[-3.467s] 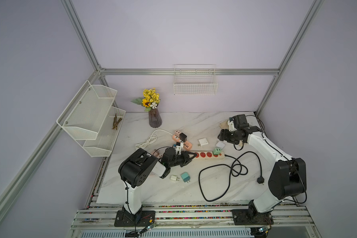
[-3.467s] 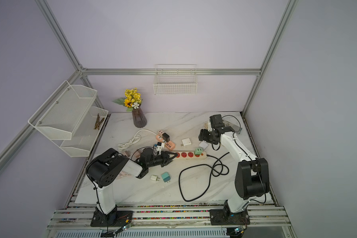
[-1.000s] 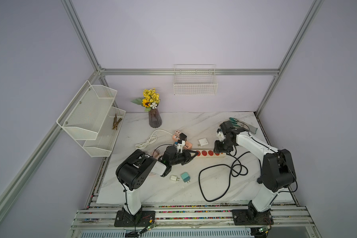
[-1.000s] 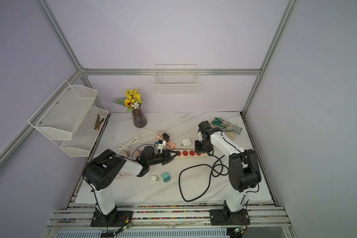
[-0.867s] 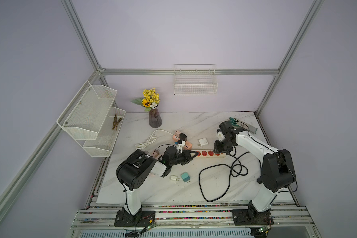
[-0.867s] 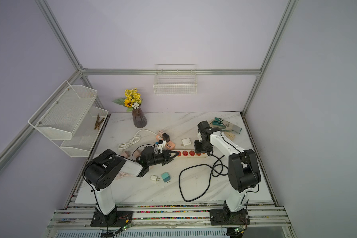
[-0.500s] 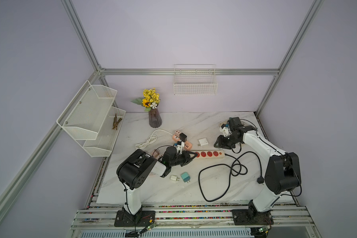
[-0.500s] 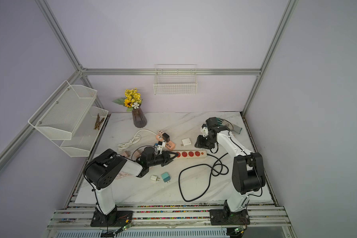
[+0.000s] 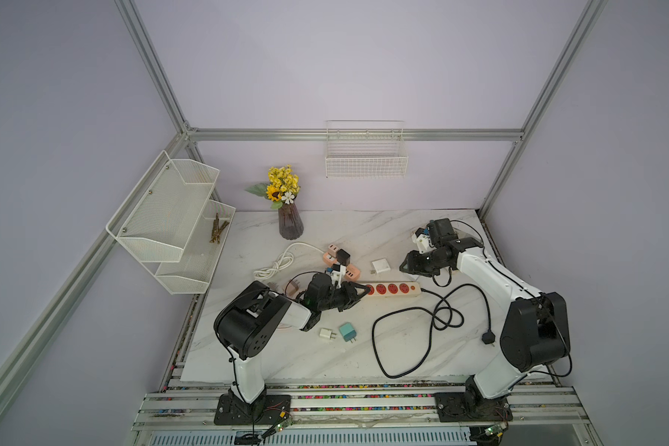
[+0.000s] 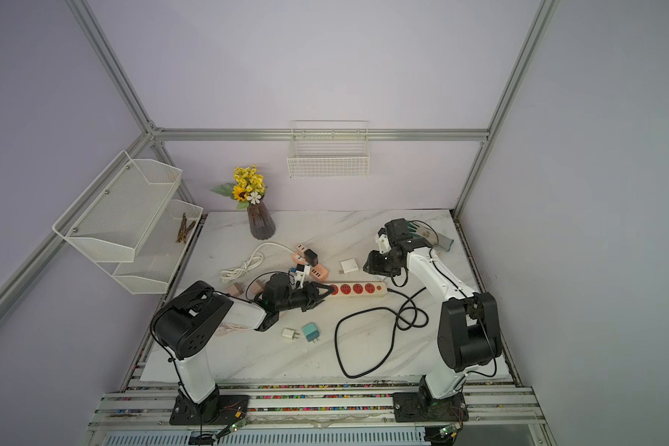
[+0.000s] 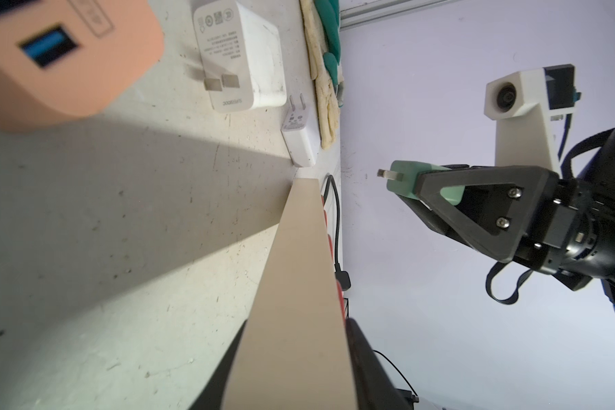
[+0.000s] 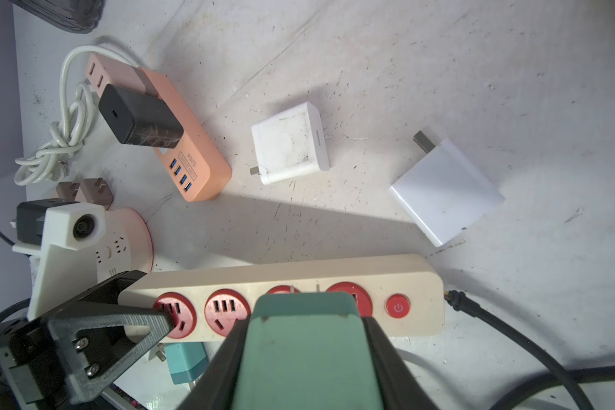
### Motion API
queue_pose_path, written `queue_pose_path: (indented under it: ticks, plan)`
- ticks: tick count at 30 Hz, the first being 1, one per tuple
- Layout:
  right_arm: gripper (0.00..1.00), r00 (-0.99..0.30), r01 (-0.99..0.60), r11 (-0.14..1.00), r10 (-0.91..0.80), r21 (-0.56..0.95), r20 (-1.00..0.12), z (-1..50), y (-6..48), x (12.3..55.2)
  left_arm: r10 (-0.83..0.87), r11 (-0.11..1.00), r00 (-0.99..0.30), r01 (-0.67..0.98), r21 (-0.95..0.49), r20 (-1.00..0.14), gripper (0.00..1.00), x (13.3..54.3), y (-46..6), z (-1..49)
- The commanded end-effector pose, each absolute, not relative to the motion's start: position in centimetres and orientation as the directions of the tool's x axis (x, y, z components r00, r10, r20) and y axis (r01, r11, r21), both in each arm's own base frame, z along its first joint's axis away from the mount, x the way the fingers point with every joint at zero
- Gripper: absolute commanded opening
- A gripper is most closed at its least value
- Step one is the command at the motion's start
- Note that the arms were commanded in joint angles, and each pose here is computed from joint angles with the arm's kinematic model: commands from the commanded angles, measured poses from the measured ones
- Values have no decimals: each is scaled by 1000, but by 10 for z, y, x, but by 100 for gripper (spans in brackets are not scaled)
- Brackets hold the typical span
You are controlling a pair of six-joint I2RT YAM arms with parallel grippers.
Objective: Pull the plug off the socket
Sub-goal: Place the socket at the center of the board.
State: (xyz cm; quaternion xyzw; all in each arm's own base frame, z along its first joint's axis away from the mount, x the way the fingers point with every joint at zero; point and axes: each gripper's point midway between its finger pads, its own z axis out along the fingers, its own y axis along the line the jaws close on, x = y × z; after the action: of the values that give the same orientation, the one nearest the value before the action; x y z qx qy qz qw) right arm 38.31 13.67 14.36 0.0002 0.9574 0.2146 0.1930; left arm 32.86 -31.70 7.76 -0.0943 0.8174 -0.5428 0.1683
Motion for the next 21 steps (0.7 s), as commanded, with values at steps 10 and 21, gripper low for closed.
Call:
queue_pose_path:
  ticks: [10,21]
  plan:
    - [0,-889,-107,921,80,373,-451,168,135,397,-285,642,-940,-43,-765,-187,63,328,-291,59]
    - [0,-733,-71,951,156,302,-662,176,141,458,-303,791,-879,-16,-611,-369,69,335,-250,86]
